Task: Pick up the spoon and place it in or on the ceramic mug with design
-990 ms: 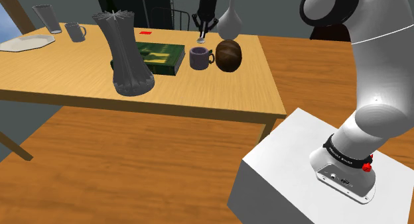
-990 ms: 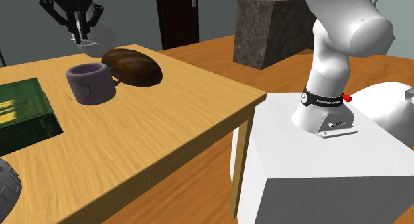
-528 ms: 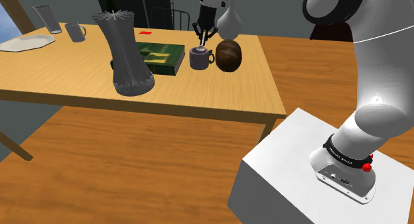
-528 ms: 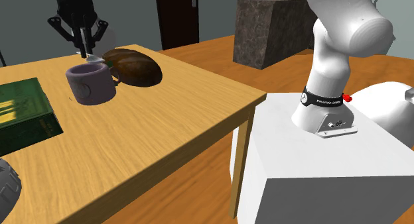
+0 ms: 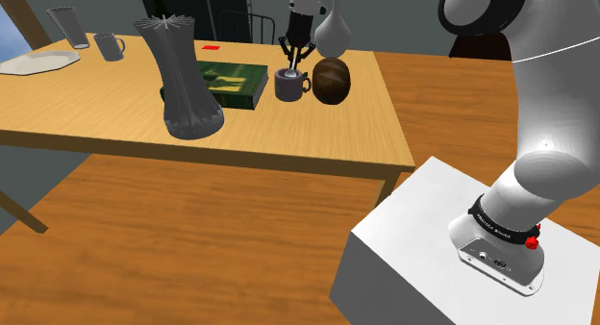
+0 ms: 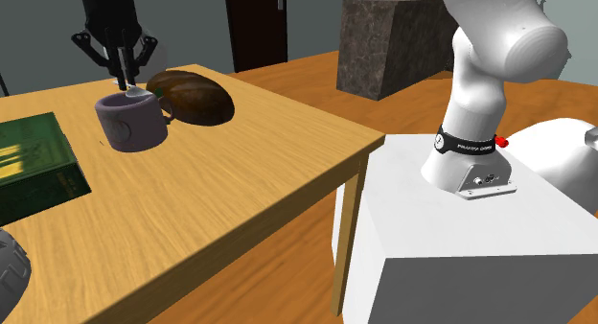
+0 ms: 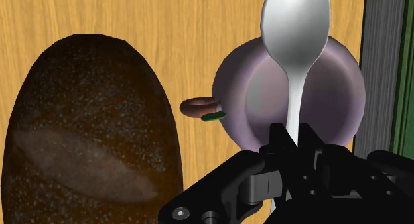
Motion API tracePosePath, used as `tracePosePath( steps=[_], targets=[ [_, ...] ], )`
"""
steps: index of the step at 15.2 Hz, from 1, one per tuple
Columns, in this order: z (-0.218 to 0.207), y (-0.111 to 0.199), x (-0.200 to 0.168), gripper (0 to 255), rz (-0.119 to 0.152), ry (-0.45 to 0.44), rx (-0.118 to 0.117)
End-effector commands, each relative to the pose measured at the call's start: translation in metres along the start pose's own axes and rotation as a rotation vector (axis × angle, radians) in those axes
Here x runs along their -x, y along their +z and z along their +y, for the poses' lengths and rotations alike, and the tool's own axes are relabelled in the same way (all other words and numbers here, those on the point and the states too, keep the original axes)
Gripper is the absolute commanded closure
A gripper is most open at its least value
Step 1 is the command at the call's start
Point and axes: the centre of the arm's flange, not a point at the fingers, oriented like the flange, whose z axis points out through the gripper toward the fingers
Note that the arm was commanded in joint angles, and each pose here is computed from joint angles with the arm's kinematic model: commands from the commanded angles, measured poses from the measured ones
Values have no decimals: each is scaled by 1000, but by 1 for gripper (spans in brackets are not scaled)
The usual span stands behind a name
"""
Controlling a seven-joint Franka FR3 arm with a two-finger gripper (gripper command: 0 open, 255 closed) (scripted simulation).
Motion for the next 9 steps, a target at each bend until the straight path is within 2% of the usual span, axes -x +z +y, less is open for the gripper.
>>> tracePosePath(
  steps=[1,2,7,9],
  targets=[
    [0,0,0,255,0,0,0],
    [0,0,0,0,0,0,0],
    [0,0,0,0,0,0,0],
    [0,-26,0,0,0,0,0]
  ],
)
